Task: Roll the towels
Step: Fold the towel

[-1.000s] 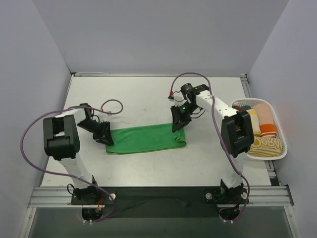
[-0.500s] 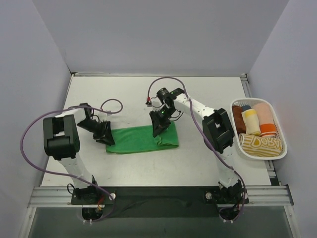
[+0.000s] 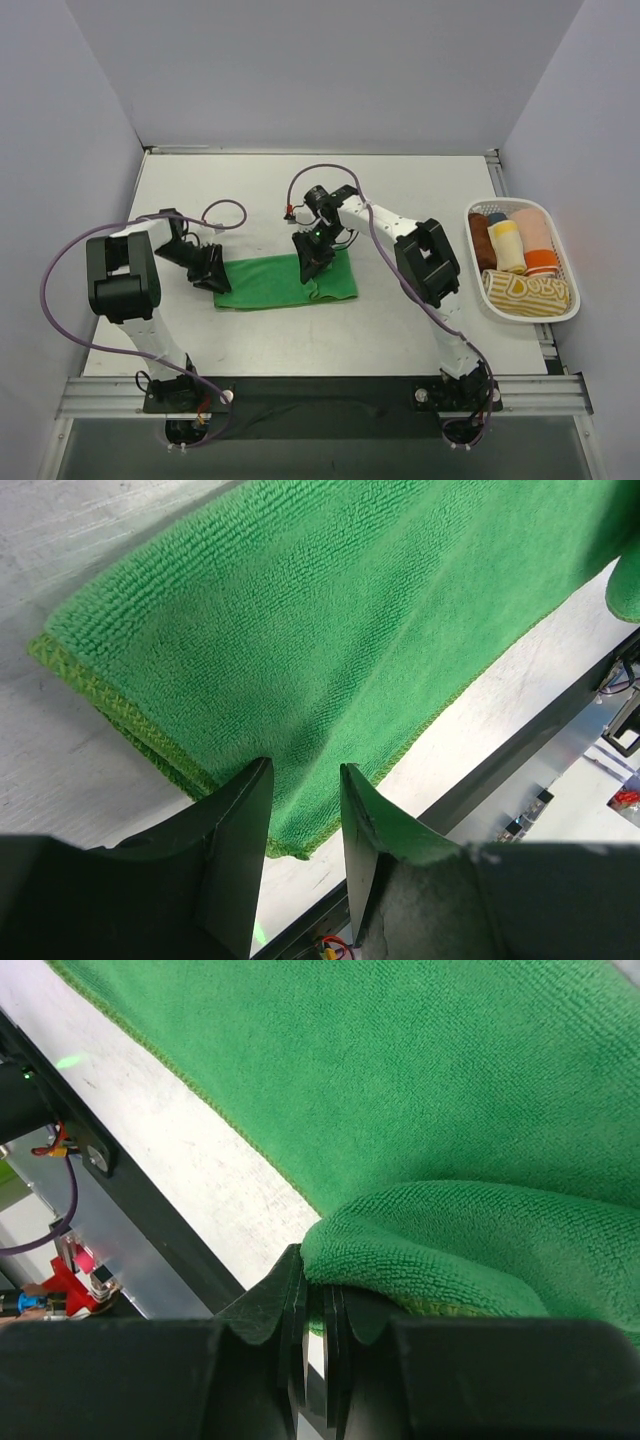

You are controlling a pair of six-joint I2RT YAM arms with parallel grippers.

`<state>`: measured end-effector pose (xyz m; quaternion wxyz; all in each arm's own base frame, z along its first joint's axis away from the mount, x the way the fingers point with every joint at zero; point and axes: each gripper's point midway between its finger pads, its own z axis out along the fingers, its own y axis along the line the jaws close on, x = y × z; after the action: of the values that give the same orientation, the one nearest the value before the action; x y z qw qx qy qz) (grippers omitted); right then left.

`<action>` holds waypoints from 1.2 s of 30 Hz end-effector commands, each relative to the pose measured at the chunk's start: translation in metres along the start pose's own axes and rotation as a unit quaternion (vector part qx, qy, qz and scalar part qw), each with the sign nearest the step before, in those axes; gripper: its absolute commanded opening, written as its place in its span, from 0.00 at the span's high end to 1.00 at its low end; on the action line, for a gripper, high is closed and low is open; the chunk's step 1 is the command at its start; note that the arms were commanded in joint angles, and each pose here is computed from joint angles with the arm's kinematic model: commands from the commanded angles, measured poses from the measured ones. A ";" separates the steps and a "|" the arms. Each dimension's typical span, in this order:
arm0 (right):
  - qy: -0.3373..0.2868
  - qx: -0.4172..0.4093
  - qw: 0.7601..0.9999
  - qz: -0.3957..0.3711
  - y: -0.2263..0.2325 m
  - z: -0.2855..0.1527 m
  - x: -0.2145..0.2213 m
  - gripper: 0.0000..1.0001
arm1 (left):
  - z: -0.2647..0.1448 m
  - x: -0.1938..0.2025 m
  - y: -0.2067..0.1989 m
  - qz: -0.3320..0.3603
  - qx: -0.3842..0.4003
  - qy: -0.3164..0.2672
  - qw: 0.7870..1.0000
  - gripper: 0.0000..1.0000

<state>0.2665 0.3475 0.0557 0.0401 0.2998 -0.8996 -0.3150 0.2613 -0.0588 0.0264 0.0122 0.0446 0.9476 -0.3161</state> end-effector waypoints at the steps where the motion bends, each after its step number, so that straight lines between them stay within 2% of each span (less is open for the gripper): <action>1: 0.002 0.006 1.000 -0.004 0.004 0.003 -0.004 1.00 | -0.006 -0.005 -0.007 0.007 0.015 -0.017 1.000 0.56; 9: 0.002 0.012 1.000 -0.010 0.001 0.014 -0.010 1.00 | -0.007 -0.003 -0.007 0.005 0.014 -0.017 1.000 0.55; 12: 0.005 0.011 1.000 -0.019 0.006 0.014 -0.008 0.84 | -0.007 -0.003 -0.007 0.006 0.016 -0.017 1.000 0.54; 13: 0.007 0.009 1.000 -0.018 0.007 0.014 -0.006 0.71 | -0.007 -0.002 -0.007 0.006 0.017 -0.016 1.000 0.54; 16: -0.009 -0.002 0.999 -0.034 0.025 -0.002 -0.007 0.59 | -0.006 -0.001 -0.007 0.002 0.019 -0.012 1.000 0.53; 19: -0.044 -0.012 0.997 -0.064 0.045 -0.035 -0.011 0.54 | -0.007 -0.001 -0.006 0.001 0.019 -0.011 1.000 0.54; 22: -0.073 -0.013 0.994 -0.086 0.052 -0.062 -0.009 0.54 | -0.007 0.001 -0.005 0.002 0.019 -0.008 1.000 0.54; 25: -0.085 -0.014 0.994 -0.068 0.042 -0.078 -0.004 0.56 | -0.008 0.001 -0.005 0.003 0.017 -0.008 1.000 0.54; 30: -0.064 0.027 0.998 0.007 -0.002 -0.073 0.017 0.63 | -0.009 0.001 -0.004 0.000 0.017 -0.011 1.000 0.54; 36: -0.061 0.089 0.994 0.021 -0.036 -0.067 0.012 0.60 | -0.012 0.001 -0.001 -0.004 0.016 -0.015 1.000 0.54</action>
<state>0.2928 0.2864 0.0959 -0.0425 0.2659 -0.9205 -0.2832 0.2599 -0.0522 0.0280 0.0117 0.0296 0.9467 -0.3206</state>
